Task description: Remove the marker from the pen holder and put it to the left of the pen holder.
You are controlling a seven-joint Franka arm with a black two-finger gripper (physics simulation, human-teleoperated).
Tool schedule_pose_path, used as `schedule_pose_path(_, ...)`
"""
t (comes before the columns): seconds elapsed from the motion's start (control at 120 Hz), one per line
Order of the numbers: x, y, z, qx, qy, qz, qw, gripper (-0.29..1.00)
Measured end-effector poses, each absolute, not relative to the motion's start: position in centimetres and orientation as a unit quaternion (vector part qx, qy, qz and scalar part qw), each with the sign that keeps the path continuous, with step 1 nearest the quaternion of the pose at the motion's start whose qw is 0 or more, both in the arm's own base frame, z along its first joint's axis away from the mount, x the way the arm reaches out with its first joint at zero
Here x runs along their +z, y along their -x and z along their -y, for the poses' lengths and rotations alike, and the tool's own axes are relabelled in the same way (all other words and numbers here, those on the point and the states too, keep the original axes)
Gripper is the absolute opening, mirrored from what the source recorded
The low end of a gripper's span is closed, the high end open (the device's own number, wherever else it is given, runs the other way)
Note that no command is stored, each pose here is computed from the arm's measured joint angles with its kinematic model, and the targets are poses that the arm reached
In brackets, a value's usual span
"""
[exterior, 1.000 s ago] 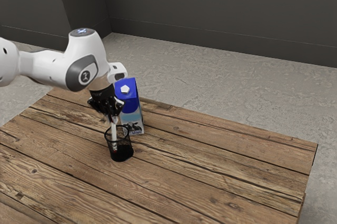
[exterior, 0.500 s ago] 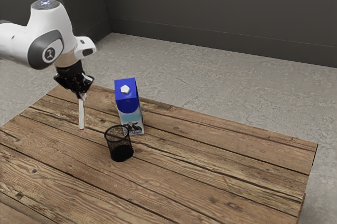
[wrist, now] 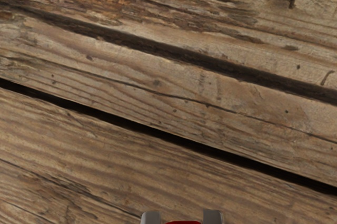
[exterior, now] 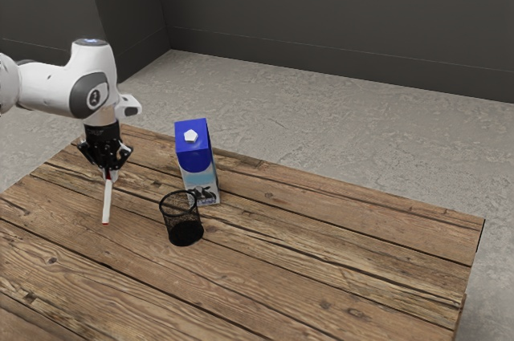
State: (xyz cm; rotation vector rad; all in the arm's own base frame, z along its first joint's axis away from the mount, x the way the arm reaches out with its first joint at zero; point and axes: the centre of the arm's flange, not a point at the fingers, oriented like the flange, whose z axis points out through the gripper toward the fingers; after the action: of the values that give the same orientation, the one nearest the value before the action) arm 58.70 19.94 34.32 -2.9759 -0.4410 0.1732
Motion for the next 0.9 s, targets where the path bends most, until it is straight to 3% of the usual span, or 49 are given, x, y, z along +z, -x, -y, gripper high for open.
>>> schedule_pose_path(0.067, 33.8, -58.7, -20.2, 0.063, 0.986, 0.141, 0.063, -0.07)
schedule_pose_path(0.3, 35.9, -58.8, -19.1, 0.049, 0.990, 0.122, 0.046, 0.41)
schedule_pose_path(0.4, 44.7, -58.4, -15.9, -0.021, 0.994, 0.094, 0.055, 0.52)
schedule_pose_path(0.492, 58.9, -56.4, -10.9, -0.114, 0.989, 0.065, 0.066, 0.58)
schedule_pose_path(0.608, 68.4, -54.3, -8.7, -0.142, 0.984, 0.059, 0.090, 0.63)
schedule_pose_path(0.767, 70.3, -51.1, -12.5, -0.091, 0.984, 0.112, 0.100, 0.67)
schedule_pose_path(0.9, 69.9, -50.4, -8.9, -0.061, 0.990, 0.089, 0.096, 0.69)
